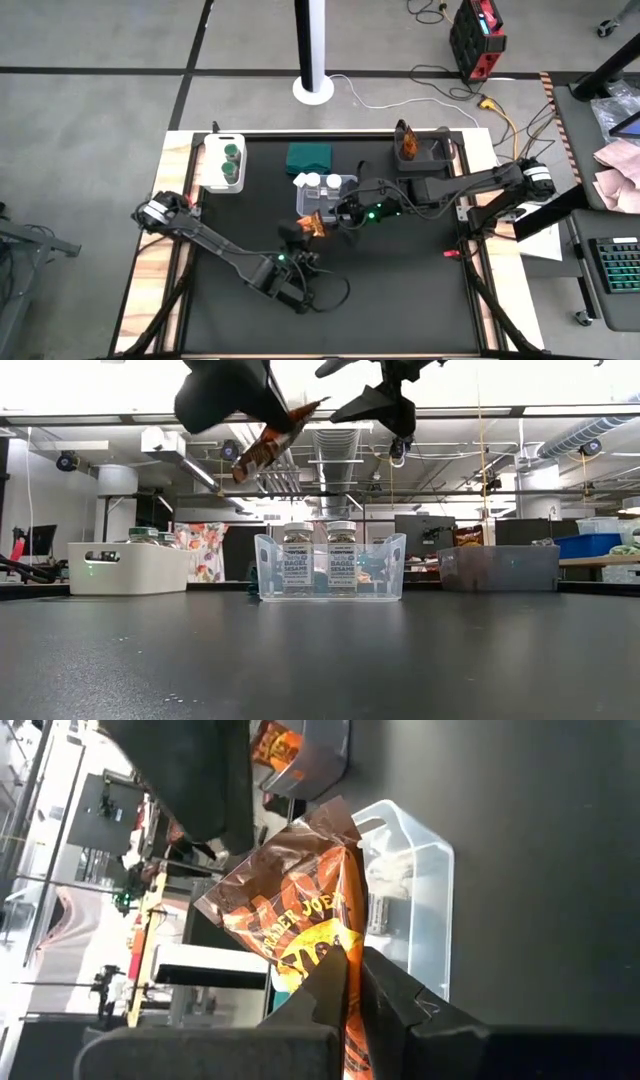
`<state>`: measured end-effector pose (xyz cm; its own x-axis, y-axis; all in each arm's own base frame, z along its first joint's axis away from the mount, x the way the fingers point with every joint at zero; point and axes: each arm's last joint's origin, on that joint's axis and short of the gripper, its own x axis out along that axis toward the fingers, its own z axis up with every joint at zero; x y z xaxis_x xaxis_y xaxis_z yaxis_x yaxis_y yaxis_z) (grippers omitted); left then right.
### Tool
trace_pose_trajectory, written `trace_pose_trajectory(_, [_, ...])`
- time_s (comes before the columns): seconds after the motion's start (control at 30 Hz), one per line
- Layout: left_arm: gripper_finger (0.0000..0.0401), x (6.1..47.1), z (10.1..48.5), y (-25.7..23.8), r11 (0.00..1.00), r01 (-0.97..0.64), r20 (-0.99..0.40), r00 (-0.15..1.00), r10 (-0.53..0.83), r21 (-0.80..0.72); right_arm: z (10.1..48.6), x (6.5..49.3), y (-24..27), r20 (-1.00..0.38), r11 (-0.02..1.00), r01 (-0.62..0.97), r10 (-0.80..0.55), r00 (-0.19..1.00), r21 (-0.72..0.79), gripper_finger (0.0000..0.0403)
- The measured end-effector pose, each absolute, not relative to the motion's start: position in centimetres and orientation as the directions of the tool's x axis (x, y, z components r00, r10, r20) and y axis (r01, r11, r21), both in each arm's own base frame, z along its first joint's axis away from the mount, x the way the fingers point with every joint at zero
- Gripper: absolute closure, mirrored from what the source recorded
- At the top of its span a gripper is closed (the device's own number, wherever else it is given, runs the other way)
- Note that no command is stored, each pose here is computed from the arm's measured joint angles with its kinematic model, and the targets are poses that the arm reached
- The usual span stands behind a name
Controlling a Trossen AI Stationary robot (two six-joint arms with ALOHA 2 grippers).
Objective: Sort spices by type
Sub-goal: Put the spice pack into the black bin
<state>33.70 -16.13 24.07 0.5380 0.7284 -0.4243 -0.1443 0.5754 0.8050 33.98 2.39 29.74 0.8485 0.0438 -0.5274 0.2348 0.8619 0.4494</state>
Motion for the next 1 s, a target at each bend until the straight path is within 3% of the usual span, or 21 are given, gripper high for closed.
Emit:
trace_pose_trajectory(0.3, [0.0401, 34.5, 24.5, -15.4, 0.575, -0.167, -0.422, 0.525, 0.739, 0.801, 29.6, 33.9, 2.4, -0.54, 0.863, 0.242, 0.042, 0.84, 0.443, 0.0143])
trace_pose_trajectory(1.0, [0.0401, 35.8, 26.4, -15.7, 0.594, -0.196, -0.4, 0.575, 0.714, 0.78, 29.6, 33.9, 2.4, -0.538, 0.875, 0.234, 0.035, 0.842, 0.424, 0.0219])
